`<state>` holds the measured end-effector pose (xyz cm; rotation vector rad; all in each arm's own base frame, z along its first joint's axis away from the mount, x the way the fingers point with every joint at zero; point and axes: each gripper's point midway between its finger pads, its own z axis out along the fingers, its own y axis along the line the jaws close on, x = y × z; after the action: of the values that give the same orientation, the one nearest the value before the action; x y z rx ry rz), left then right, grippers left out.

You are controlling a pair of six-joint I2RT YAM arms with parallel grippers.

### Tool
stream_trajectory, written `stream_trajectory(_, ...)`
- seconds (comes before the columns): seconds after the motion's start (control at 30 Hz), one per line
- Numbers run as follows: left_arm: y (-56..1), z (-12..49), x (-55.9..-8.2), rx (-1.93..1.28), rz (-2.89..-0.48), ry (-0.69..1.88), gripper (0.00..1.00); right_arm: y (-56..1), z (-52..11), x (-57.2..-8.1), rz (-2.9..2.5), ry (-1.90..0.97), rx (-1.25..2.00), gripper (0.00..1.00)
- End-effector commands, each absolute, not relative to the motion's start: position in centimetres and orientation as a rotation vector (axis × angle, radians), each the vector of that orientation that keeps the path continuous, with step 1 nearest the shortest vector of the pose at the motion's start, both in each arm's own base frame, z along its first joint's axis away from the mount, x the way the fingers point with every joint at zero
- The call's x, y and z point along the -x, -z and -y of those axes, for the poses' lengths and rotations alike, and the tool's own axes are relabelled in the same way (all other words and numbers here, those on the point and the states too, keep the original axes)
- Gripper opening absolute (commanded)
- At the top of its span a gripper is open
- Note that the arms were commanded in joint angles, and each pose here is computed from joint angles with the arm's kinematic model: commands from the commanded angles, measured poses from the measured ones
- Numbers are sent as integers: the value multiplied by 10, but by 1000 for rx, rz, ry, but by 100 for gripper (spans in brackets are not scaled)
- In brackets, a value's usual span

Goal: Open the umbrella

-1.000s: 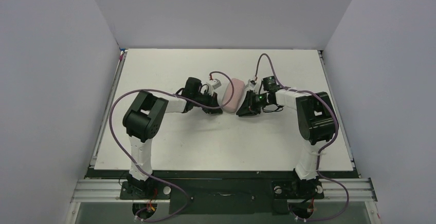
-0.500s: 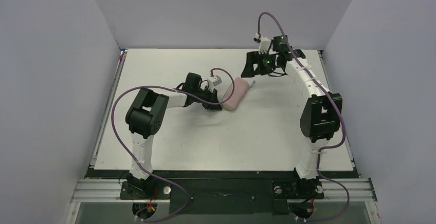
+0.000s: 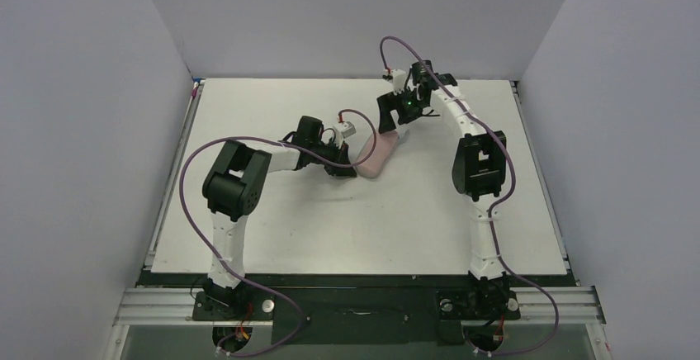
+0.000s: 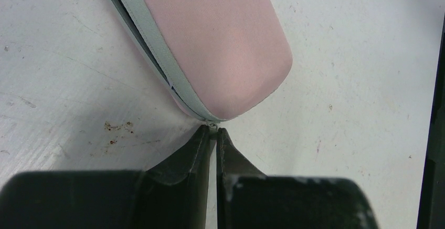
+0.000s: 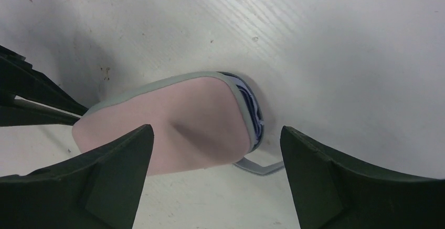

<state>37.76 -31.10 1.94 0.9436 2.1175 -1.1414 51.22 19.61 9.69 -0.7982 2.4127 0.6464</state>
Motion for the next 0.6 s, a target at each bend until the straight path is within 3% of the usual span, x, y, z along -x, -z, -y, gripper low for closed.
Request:
stream_trajectory(0.0, -2, 302, -379, -948, -2172, 1117, 0, -106, -216, -508, -2369, -708, 814, 86)
stream_trajectory(0.13, -3, 302, -378, -952, -2171, 1119, 0, -92, -221, -509, -2385, -752, 786, 85)
stream_trajectory(0.27, -3, 302, -379, -952, -2171, 1120, 0, -78, -228, -505, -2406, -827, 763, 78)
stream_trajectory(0.57, -6, 301, -381, -933, -2175, 1120, 0, -55, -216, -481, -2498, -832, 741, 44)
